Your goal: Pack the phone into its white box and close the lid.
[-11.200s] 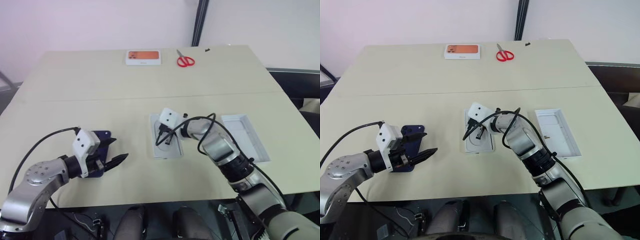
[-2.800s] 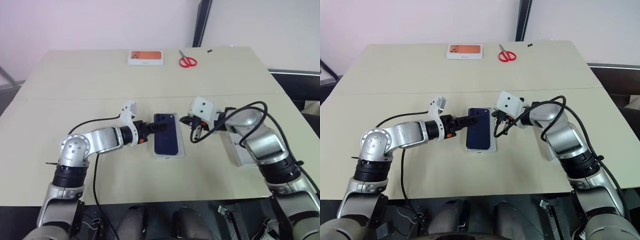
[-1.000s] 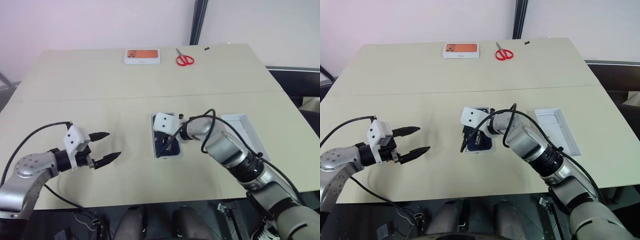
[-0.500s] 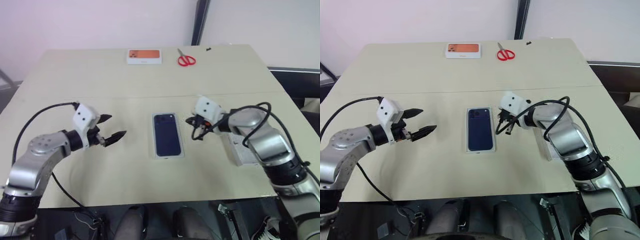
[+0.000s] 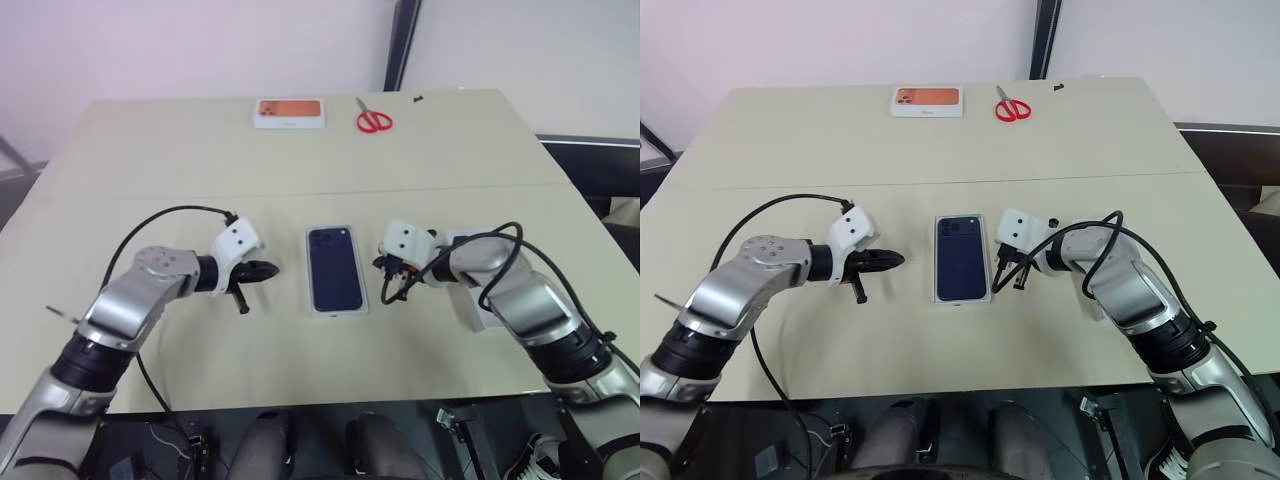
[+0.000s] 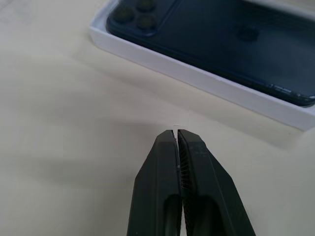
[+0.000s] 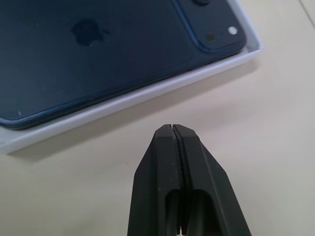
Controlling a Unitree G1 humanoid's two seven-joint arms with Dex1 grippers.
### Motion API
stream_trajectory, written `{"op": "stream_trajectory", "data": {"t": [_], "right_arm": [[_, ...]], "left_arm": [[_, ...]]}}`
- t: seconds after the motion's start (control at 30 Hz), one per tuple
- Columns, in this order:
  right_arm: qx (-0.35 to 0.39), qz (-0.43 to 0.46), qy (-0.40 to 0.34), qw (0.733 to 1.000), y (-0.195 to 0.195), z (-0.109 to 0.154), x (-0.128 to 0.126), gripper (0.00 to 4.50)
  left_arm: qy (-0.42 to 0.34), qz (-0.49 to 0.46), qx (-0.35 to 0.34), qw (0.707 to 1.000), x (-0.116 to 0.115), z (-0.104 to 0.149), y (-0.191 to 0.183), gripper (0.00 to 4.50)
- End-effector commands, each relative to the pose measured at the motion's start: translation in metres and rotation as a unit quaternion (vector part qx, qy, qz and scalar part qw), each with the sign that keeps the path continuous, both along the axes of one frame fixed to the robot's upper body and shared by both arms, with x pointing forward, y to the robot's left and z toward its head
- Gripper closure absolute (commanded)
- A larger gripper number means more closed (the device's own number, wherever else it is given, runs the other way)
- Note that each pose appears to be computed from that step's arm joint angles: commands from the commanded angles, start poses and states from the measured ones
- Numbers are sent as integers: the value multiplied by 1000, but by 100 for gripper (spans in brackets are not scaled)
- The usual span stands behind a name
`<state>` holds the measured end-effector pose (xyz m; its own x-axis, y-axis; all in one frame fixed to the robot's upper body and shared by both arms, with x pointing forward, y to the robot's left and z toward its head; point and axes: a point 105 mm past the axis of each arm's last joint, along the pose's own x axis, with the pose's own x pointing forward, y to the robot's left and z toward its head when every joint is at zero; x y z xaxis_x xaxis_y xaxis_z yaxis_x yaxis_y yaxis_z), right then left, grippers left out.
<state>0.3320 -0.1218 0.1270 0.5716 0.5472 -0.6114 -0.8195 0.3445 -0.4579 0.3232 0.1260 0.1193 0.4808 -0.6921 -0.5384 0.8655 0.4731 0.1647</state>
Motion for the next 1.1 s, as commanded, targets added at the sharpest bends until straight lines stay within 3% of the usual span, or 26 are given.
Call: {"op": "stream_trajectory", "data": {"t": [0.03, 0.57, 1.1], "right_arm": [[-8, 19, -22, 1000, 9, 2, 1, 450], [-26, 58, -26, 998, 19, 5, -9, 450], [-88, 22, 16, 996, -37, 0, -42, 450]], "left_arm": [[-2, -21, 18, 1000, 2, 1, -11, 447], [32, -95, 25, 995, -5, -12, -80, 447], [40, -201, 2, 979, -34, -10, -138, 447]]}}
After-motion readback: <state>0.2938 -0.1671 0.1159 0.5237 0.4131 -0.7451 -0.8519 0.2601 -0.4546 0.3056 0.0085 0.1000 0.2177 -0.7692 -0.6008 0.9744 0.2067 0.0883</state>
